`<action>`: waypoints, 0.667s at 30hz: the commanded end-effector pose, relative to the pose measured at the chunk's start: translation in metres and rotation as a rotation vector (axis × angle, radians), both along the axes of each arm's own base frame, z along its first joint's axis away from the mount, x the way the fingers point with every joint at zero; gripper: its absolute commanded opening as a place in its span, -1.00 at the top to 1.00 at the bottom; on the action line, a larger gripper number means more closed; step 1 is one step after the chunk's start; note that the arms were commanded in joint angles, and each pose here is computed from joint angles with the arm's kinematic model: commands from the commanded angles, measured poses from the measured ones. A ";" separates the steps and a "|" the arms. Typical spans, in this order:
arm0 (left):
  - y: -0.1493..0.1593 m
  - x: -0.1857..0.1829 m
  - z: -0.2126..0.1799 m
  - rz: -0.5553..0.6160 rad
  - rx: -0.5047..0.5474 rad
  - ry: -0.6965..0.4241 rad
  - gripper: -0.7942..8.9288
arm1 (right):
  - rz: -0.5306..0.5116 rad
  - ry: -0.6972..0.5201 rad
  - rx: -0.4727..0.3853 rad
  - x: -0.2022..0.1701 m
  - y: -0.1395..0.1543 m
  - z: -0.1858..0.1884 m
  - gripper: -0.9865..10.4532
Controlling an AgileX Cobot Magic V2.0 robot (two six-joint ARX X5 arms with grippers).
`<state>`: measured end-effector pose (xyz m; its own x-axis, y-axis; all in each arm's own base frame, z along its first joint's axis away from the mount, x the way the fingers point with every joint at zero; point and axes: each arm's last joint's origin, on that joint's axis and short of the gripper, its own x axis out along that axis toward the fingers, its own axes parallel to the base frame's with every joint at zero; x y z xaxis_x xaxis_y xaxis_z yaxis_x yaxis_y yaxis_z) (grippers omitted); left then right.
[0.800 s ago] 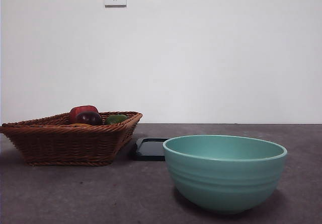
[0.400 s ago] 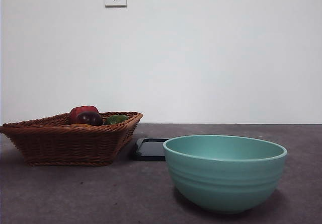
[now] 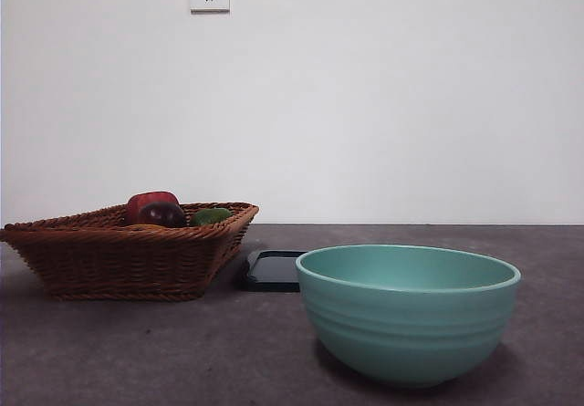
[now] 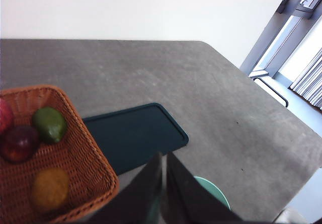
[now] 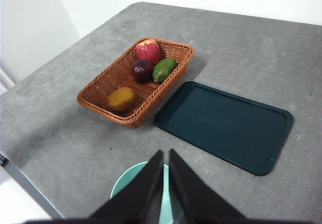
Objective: Pick up the wifruite, put it on the bowl, pick up the plate, put it on desk
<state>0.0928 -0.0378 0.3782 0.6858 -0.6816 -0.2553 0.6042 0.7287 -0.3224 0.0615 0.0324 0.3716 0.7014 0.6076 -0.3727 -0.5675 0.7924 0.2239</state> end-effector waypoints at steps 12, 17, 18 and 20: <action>0.000 -0.002 0.006 -0.005 -0.017 -0.016 -0.45 | 0.007 -0.028 0.003 -0.001 0.000 0.006 -0.16; 0.000 -0.002 0.004 -0.002 -0.017 0.015 -0.45 | 0.007 -0.028 0.003 -0.002 0.000 0.006 -0.16; 0.000 -0.003 0.003 -0.002 -0.014 0.025 -0.45 | 0.008 -0.028 0.003 -0.002 0.000 0.006 -0.16; 0.000 -0.003 0.001 0.000 -0.006 0.055 -0.45 | 0.007 -0.028 0.004 -0.002 0.000 0.006 -0.16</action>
<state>0.0903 -0.0375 0.3734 0.6688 -0.6803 -0.3000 0.5815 0.7300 -0.3591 0.0614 0.0324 0.3716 0.7012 0.6076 -0.3730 -0.5676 0.7924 0.2236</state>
